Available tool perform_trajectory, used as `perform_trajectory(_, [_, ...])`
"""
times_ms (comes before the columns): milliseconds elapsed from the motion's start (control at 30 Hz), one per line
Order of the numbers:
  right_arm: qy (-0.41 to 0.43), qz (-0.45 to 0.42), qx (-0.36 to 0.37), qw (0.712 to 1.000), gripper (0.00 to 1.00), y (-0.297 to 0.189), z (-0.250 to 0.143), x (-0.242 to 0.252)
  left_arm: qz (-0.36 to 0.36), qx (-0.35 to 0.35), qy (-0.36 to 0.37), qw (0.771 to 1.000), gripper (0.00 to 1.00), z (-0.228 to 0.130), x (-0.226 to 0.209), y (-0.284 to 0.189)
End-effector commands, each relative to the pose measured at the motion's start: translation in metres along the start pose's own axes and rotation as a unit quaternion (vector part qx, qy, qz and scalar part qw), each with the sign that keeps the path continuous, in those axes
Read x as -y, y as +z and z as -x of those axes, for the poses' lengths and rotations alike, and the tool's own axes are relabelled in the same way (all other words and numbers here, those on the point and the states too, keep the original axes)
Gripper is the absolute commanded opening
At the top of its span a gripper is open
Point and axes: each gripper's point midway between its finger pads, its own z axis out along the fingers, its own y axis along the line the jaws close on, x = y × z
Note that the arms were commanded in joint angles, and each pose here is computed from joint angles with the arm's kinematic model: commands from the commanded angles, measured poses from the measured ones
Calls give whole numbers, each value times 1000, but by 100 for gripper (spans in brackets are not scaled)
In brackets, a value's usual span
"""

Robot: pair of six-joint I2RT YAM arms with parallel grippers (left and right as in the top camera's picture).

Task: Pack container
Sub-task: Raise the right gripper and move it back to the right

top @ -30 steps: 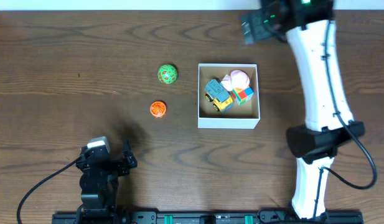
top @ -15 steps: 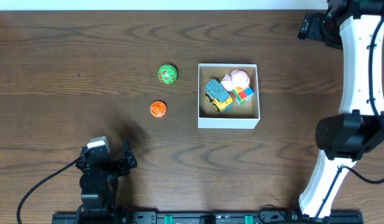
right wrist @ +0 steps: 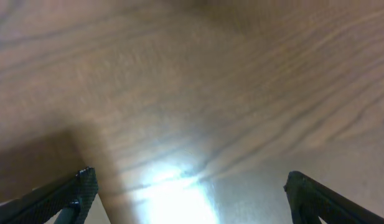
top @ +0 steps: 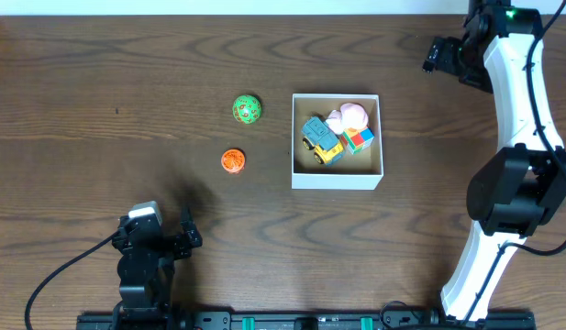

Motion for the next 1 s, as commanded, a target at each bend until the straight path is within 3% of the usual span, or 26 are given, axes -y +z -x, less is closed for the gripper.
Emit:
perform_trajectory(0, [12, 10, 13, 1000, 99, 3, 4, -3, 4, -9, -2, 1000, 98, -8, -2, 3])
perform_trajectory(267, [16, -6, 14, 1000, 99, 29, -1, 6, 4, -9, -2, 1000, 98, -8, -2, 3])
perform_trajectory(667, [19, -31, 21, 999, 99, 30, 1, 17, 4, -9, -2, 1000, 98, -8, -2, 3])
perform_trajectory(967, [98, -52, 24, 994, 99, 31, 7, 47, 4, -9, -2, 1000, 98, -8, -2, 3])
